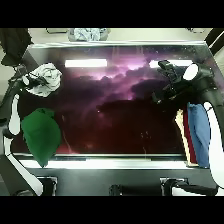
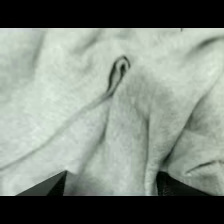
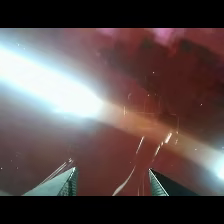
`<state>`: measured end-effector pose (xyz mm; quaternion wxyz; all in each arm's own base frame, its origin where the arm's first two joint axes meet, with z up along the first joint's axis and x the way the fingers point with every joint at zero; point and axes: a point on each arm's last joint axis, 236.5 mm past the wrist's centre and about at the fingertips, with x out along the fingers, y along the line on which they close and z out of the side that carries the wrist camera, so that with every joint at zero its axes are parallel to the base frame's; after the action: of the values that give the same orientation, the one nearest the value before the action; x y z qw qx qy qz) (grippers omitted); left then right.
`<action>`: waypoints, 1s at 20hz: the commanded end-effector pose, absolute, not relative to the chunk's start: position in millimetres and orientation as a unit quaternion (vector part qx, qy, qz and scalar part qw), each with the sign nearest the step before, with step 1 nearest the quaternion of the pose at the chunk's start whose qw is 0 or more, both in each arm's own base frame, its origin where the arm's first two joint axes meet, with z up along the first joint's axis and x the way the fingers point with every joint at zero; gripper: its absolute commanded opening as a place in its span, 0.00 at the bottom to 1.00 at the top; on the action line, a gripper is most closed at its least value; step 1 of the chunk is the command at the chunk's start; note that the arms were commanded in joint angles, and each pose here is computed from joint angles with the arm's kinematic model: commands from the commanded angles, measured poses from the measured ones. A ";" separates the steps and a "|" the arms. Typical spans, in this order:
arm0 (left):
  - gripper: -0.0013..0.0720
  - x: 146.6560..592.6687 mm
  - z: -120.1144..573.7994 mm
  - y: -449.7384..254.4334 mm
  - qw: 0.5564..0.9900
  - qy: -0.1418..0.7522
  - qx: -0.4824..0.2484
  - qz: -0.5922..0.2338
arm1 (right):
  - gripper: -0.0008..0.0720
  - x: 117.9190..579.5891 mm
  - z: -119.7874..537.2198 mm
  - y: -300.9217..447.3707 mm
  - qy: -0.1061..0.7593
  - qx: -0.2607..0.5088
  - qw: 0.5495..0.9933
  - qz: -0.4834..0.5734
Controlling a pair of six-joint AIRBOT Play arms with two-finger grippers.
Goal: Fold the shirts.
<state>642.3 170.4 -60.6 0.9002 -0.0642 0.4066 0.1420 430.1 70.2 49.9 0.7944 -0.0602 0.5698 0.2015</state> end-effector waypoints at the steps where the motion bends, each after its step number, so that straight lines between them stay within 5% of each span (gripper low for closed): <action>1: 1.00 630.3 -88.0 162.7 0.881 0.449 -0.052 0.139 | 0.75 425.4 48.8 72.4 0.577 -0.055 0.788 0.206; 4: 0.97 626.7 -92.2 157.5 0.876 0.460 -0.054 0.137 | 0.75 416.3 47.7 75.8 0.591 -0.049 0.776 0.215; 7: 0.16 618.9 -97.0 155.1 0.865 0.474 -0.081 0.143 | 0.75 415.4 47.6 76.5 0.596 -0.034 0.776 0.205; 11: 0.06 622.3 -45.5 146.7 0.870 0.447 -0.157 0.135 | 0.75 417.7 48.5 77.2 0.592 -0.029 0.779 0.203; 15: 0.06 620.0 141.8 132.0 0.935 0.300 -0.148 0.114 | 0.75 439.1 56.3 68.9 0.548 -0.076 0.808 0.205; 20: 0.06 505.5 379.3 33.5 0.987 0.137 -0.085 0.025 | 0.75 418.6 132.3 63.0 0.471 -0.138 0.845 0.213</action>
<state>577.6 84.2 268.1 0.9667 -0.1096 0.2192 0.0737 427.1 67.9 92.3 0.8223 -0.1034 0.5168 0.2148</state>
